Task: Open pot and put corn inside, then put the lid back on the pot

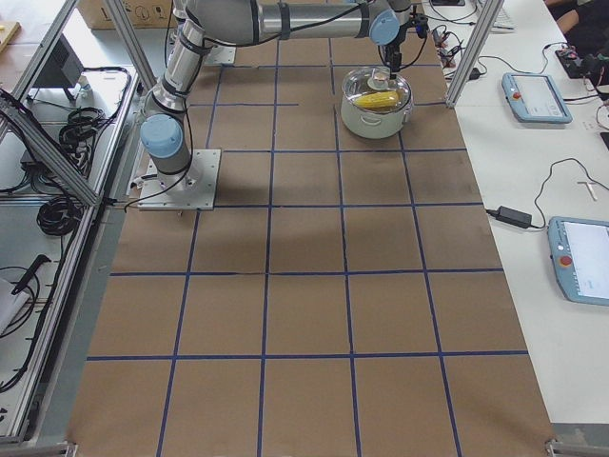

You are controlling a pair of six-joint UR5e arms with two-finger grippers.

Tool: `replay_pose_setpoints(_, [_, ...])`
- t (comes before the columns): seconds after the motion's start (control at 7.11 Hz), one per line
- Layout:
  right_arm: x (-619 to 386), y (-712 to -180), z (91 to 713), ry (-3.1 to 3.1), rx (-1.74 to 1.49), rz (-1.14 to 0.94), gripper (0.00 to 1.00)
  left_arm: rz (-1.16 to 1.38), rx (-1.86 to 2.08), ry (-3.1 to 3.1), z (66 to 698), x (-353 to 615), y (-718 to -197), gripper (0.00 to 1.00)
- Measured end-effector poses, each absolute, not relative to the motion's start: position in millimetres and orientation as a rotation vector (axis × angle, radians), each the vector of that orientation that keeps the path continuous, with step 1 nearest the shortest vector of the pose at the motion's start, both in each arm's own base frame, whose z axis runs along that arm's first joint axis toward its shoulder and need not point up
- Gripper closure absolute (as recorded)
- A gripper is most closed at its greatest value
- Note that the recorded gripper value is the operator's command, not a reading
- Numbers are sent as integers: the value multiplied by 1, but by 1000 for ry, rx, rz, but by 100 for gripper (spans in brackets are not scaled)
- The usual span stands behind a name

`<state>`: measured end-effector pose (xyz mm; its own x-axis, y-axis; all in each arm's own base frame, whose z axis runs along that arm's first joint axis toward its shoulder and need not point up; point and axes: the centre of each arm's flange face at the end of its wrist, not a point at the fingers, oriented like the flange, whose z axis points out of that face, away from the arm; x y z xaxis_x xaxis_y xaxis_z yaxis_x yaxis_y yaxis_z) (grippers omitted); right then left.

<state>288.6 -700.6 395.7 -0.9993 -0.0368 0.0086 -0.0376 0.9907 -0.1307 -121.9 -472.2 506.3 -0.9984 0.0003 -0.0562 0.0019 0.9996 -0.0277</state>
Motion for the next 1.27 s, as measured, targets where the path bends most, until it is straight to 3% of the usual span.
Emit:
replay_pose_setpoints(0.84, [214, -647, 511, -3118, 23, 136, 6, -42, 0, 3085, 506, -122, -472, 0])
replay_pose_setpoints(1.27, [152, -568, 527, -3172, -44, 78, 5, -43, 1, 3085, 506, -122, -472, 0])
